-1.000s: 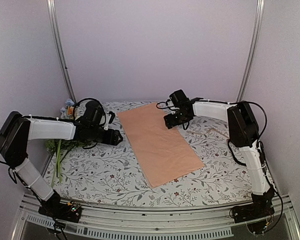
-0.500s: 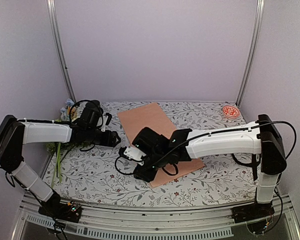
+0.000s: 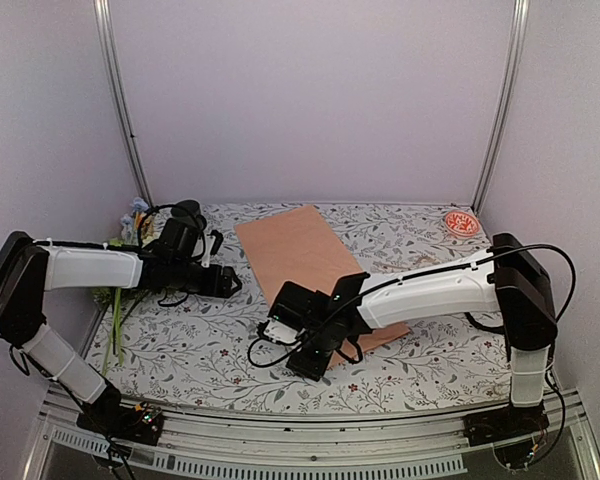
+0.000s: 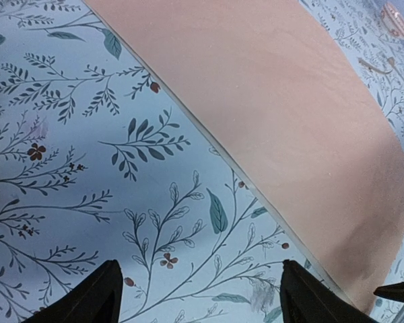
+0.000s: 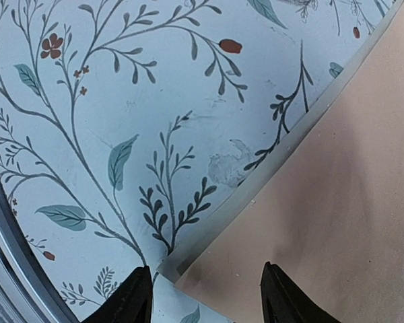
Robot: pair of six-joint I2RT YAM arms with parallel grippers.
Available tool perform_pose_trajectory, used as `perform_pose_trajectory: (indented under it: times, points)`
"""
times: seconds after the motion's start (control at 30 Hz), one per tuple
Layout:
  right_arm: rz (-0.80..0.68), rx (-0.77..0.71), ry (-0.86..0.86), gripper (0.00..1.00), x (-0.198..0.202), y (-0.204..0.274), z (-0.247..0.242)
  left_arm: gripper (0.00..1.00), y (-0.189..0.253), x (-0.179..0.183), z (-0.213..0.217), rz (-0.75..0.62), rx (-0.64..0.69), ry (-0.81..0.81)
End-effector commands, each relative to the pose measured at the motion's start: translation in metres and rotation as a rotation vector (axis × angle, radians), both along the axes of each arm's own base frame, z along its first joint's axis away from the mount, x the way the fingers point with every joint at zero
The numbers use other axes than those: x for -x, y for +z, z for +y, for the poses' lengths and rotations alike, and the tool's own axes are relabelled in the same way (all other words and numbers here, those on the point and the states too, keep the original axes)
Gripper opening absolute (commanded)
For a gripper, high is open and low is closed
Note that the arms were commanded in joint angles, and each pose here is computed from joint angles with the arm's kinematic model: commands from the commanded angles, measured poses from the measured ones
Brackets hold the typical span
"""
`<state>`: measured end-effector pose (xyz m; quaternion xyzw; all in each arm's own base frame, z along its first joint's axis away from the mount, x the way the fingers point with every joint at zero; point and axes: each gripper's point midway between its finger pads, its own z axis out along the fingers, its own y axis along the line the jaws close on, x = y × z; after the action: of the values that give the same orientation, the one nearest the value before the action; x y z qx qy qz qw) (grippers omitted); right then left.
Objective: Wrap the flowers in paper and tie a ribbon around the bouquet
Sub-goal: Pick up the corner of the folded wrapping paper from the center of the board.
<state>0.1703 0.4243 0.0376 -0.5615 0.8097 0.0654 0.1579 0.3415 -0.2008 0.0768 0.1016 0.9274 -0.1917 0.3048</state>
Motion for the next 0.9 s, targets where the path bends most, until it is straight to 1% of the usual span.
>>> perform_pose_trajectory:
  times: [0.0,0.1,0.17,0.33,0.5,0.6,0.87]
  points:
    - [0.006,0.072,-0.004,0.57,0.002,-0.02,-0.012,0.82,0.005,0.001,-0.002,-0.008,0.017,-0.014]
    - [-0.009,0.095,-0.009,0.57,-0.001,-0.026,-0.015,0.82,0.003,0.003,-0.002,-0.004,0.013,-0.018]
    - [-0.026,0.109,-0.017,0.55,-0.005,-0.028,-0.017,0.82,0.002,0.004,-0.001,-0.001,0.012,-0.019]
    - [-0.046,0.123,-0.031,0.41,-0.009,-0.031,-0.02,0.82,0.004,0.006,-0.004,-0.008,0.02,-0.039]
    - [-0.043,0.11,-0.035,0.36,-0.008,-0.026,-0.018,0.83,0.007,0.006,-0.005,-0.022,0.024,-0.052]
    - [-0.041,0.106,-0.037,0.36,-0.008,-0.021,-0.018,0.83,0.008,0.007,-0.006,-0.024,0.025,-0.059]
    - [-0.061,0.1,-0.04,0.41,-0.01,-0.005,-0.02,0.83,0.006,0.008,-0.01,-0.019,0.026,-0.08]
